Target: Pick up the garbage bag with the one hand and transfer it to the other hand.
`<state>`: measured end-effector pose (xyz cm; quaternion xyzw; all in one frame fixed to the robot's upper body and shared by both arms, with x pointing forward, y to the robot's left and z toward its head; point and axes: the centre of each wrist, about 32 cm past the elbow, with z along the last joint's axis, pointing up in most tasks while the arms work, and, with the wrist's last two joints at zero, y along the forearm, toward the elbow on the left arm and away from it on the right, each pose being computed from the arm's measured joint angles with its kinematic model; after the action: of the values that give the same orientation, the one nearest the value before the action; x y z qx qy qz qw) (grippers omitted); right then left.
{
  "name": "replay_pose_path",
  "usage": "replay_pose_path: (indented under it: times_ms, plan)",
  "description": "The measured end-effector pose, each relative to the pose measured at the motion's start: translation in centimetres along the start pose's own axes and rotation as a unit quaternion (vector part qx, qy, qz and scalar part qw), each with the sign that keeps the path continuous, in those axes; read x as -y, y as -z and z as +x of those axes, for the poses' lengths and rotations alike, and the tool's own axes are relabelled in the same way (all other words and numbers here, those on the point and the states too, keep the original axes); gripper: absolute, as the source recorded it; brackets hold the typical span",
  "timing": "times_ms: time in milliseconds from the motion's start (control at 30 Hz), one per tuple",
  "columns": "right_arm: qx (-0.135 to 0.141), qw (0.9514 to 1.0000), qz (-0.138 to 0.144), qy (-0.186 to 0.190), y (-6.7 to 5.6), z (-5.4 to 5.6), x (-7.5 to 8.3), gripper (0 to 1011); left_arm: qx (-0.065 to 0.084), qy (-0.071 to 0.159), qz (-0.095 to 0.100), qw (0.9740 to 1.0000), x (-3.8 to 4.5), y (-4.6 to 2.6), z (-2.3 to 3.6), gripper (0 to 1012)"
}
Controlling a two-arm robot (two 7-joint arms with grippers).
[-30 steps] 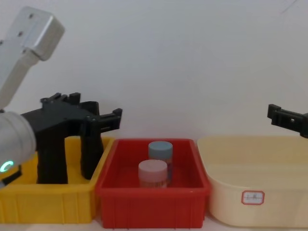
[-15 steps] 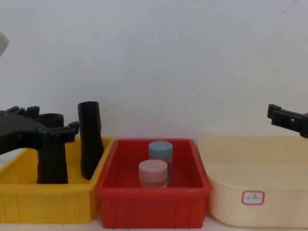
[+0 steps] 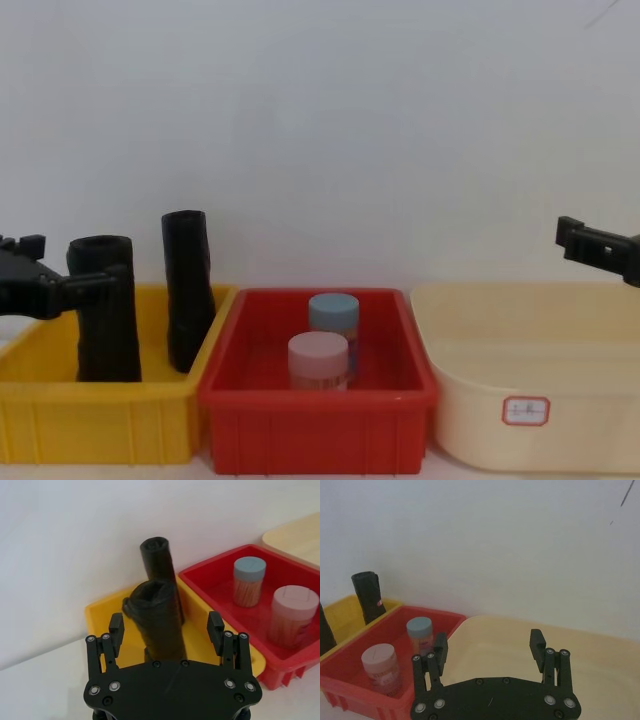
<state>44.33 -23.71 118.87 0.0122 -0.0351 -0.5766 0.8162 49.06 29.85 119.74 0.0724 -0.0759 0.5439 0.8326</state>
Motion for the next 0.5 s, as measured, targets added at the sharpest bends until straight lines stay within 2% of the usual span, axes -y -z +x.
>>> replay_pose_path:
  times_ms: [233, 500]
  plan:
    - [0.0, 1.0, 0.0, 0.0, 0.0, 0.0, 0.0, 1000, -0.004, -0.011, 0.012, 0.9999, 0.46, 0.25, 0.66, 1001]
    - [0.0, 1.0, 0.0, 0.0, 0.0, 0.0, 0.0, 1000, -0.009, -0.023, 0.025, 0.9994, 1.3, 0.55, 1.01, 1001]
